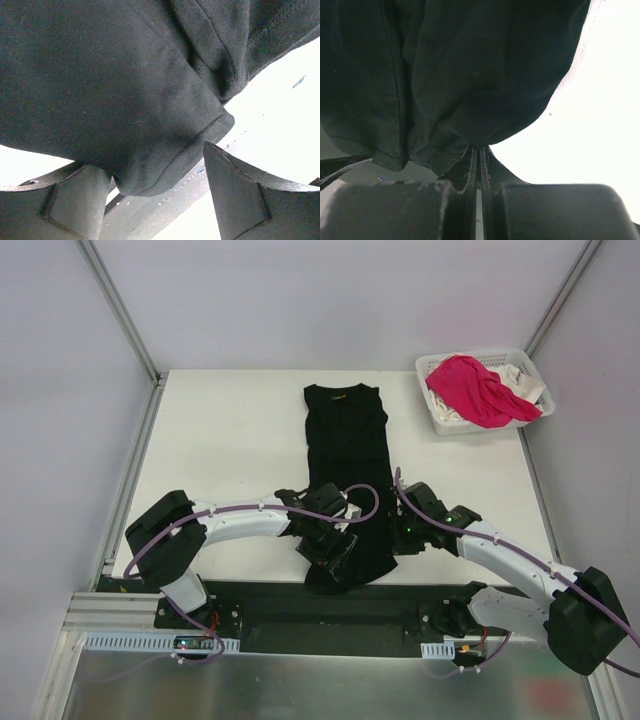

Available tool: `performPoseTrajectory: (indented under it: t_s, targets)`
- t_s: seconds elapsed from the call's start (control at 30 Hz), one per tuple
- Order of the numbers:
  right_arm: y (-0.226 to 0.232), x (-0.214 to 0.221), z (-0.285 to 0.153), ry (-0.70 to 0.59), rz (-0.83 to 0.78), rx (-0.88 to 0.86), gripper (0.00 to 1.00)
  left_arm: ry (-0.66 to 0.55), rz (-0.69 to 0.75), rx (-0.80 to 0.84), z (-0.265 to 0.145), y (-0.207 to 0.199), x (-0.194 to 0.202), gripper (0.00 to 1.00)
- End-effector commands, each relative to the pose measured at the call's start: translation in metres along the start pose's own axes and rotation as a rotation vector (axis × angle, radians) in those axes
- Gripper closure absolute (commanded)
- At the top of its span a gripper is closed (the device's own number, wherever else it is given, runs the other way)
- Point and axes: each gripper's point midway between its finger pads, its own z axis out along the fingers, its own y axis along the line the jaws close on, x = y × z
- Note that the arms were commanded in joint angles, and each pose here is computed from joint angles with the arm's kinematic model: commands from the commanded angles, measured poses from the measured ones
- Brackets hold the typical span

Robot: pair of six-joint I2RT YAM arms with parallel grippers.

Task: Fold and stack the t-shirts
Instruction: Grab the bottom of the folded rectangular tshirt with both arms, then fold the folded rectangular tshirt in 1/3 of the way

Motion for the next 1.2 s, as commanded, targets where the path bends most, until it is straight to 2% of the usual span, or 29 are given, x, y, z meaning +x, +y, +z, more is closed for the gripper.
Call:
performPoseTrajectory:
  t_s: [0.0, 0.03, 0.1, 0.13, 0.17, 0.53, 0.83, 1.17]
  targets:
    - [0.001, -0.006, 0.001, -0.020, 0.002, 0.005, 0.99, 0.015, 0.025, 0.020, -0.005, -0.006, 0.008, 0.33]
    - [0.002, -0.006, 0.000, -0.022, 0.001, 0.005, 0.99, 0.013, 0.028, 0.024, -0.006, -0.006, 0.008, 0.37]
    - [0.000, -0.006, 0.001, -0.019, -0.001, 0.013, 0.99, 0.010, 0.034, 0.027, -0.007, -0.008, 0.005, 0.79]
    - [0.000, -0.006, 0.001, -0.020, -0.001, 0.012, 0.99, 0.010, 0.034, 0.026, -0.006, -0.008, 0.006, 0.95]
    - [0.000, -0.006, 0.001, -0.020, -0.001, 0.014, 0.99, 0.013, 0.035, 0.030, -0.006, -0.009, 0.006, 1.00]
    - [0.001, -0.010, -0.002, -0.029, -0.011, 0.018, 0.99, -0.014, 0.042, 0.015, -0.011, -0.006, 0.004, 1.00]
    - [0.013, -0.032, -0.010, -0.064, -0.044, 0.008, 0.99, -0.205, 0.076, -0.089, -0.044, -0.002, -0.035, 1.00]
    - [0.021, -0.050, -0.023, -0.107, -0.069, 0.008, 0.99, -0.312, 0.087, -0.138, -0.078, 0.005, -0.057, 1.00]
